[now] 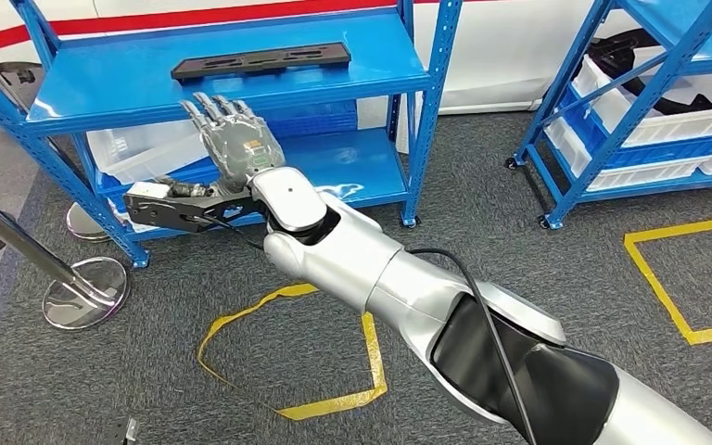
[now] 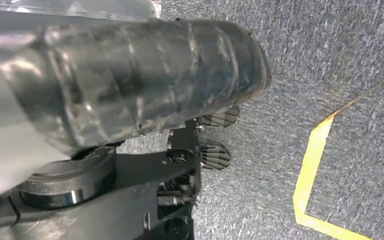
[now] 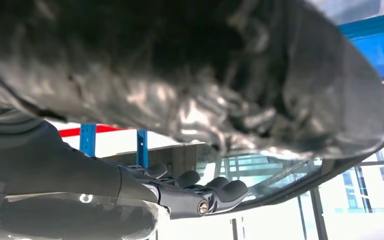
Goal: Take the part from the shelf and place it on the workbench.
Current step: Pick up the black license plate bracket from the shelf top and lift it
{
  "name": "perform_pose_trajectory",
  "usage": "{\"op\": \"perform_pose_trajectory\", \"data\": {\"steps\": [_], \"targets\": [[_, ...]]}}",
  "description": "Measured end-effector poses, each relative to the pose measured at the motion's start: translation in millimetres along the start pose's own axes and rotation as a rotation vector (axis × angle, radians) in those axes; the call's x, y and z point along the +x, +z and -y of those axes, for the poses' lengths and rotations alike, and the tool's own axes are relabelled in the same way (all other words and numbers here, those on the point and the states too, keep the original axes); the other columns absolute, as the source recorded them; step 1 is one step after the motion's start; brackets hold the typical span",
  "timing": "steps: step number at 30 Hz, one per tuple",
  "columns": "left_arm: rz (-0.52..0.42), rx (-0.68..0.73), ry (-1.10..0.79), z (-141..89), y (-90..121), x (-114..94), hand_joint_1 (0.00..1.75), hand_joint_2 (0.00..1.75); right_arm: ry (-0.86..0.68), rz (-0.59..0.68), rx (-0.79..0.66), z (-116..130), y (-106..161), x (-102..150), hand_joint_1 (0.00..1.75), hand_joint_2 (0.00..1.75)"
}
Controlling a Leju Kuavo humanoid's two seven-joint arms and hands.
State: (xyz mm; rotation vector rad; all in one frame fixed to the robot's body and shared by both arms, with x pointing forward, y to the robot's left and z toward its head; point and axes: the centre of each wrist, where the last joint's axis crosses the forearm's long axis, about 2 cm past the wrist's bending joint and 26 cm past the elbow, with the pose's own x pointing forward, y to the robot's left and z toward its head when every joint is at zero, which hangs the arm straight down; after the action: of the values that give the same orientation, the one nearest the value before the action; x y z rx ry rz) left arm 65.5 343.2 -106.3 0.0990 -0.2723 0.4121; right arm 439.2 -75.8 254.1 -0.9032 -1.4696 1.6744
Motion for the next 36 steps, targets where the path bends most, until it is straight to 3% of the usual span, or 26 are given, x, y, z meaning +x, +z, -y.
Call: {"op": "perform_pose_trajectory", "data": {"steps": [26, 36], "targets": [[-0.061, 0.096, -0.030, -6.6, 0.0, 0.1, 0.00, 0.00, 0.029, -0.036, 0.004, 1.4, 1.2, -17.5, 0.00, 0.00], [-0.047, 0.088, -0.049, -8.2, -0.1, 0.7, 0.00, 0.00, 0.065, -0.099, 0.020, -0.3, 4.3, -41.6, 0.00, 0.00]]}}
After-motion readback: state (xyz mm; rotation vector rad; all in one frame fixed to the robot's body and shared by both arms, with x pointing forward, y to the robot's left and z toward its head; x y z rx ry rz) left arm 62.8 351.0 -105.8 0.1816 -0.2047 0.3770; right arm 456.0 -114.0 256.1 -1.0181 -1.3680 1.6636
